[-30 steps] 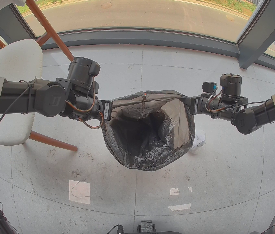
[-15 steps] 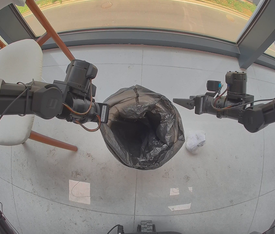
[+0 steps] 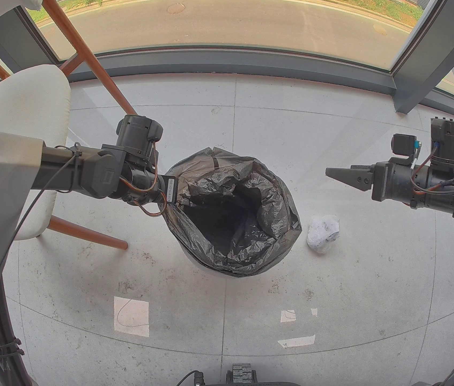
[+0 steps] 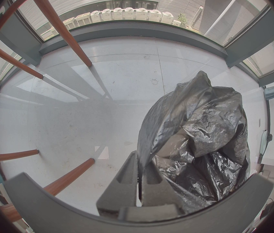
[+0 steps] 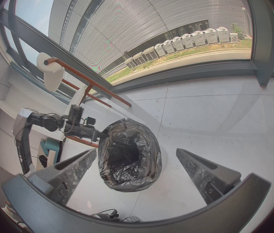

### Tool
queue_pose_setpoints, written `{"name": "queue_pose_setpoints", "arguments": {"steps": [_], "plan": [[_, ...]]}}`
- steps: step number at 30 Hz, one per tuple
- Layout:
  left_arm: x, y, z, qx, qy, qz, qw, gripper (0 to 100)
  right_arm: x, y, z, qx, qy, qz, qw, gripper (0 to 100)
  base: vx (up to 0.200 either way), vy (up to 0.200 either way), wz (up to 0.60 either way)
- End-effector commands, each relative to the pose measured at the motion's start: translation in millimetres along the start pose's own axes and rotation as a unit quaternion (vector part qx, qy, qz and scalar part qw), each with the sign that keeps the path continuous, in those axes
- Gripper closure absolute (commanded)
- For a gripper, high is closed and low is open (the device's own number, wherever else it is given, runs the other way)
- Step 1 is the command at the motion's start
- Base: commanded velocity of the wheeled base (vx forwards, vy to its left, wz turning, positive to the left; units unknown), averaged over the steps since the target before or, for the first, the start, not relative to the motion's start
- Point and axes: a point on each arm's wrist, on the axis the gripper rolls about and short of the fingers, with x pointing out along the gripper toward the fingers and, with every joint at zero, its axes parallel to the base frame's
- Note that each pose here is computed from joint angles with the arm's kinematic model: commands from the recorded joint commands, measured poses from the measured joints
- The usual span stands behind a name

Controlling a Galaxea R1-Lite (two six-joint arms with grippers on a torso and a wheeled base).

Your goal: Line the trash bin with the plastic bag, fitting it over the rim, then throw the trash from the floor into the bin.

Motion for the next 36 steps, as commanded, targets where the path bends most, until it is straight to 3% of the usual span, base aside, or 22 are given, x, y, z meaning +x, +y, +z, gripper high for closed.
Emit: {"name": "queue_pose_setpoints", "arguments": {"steps": [1,3,8,15,16,22,30,34,35,36], "plan": [[8.8,-12.3,-23.0,0.016,0.036,-0.006,0.9992,100,-27.3,11.7,1.1,-0.007,-0.018,0.000,0.9998,0,0.000,0.000,0.00],[-2.2,-12.3,-26.6,0.020,0.039,-0.008,0.9990,100,-29.8,11.5,0.4,-0.007,-0.019,-0.002,0.9998,0,0.000,0.000,0.00],[-28.7,-7.4,-69.4,0.051,0.100,-0.006,0.9937,100,-32.0,10.4,-1.8,-0.005,-0.018,-0.006,0.9998,0,0.000,0.000,0.00],[-29.0,-1.2,-81.8,0.077,0.070,-0.011,0.9945,100,-34.4,10.5,-9.0,-0.001,-0.010,-0.007,0.9999,0,0.000,0.000,0.00],[-29.3,1.5,-80.9,0.084,0.068,-0.009,0.9941,0,-35.4,11.1,-11.6,0.000,-0.007,-0.007,1.0000,0,0.000,0.000,0.00],[-53.0,-2.1,-70.8,0.095,0.041,-0.017,0.9946,0,-38.8,13.2,-20.1,0.012,0.006,-0.006,0.9999,0,0.000,0.000,0.00],[-93.5,-54.2,-99.6,0.145,0.046,-0.094,0.9839,0,-39.7,9.5,-32.5,0.089,0.020,-0.033,0.9953,0,0.000,0.000,0.00],[-102.5,-64.5,-98.2,0.130,0.036,-0.110,0.9848,0,-43.3,-3.8,-33.2,0.114,0.006,-0.098,0.9885,0,0.000,0.000,0.00],[-102.5,-64.5,-98.2,0.130,0.036,-0.110,0.9848,0,-43.3,-3.8,-33.2,0.114,0.006,-0.098,0.9885,0,0.000,0.000,0.00],[-122.1,-58.6,-89.9,0.108,0.010,-0.115,0.9873,0,-57.0,-33.7,-41.4,0.139,-0.001,-0.170,0.9757,0,0.000,0.000,0.00]]}}
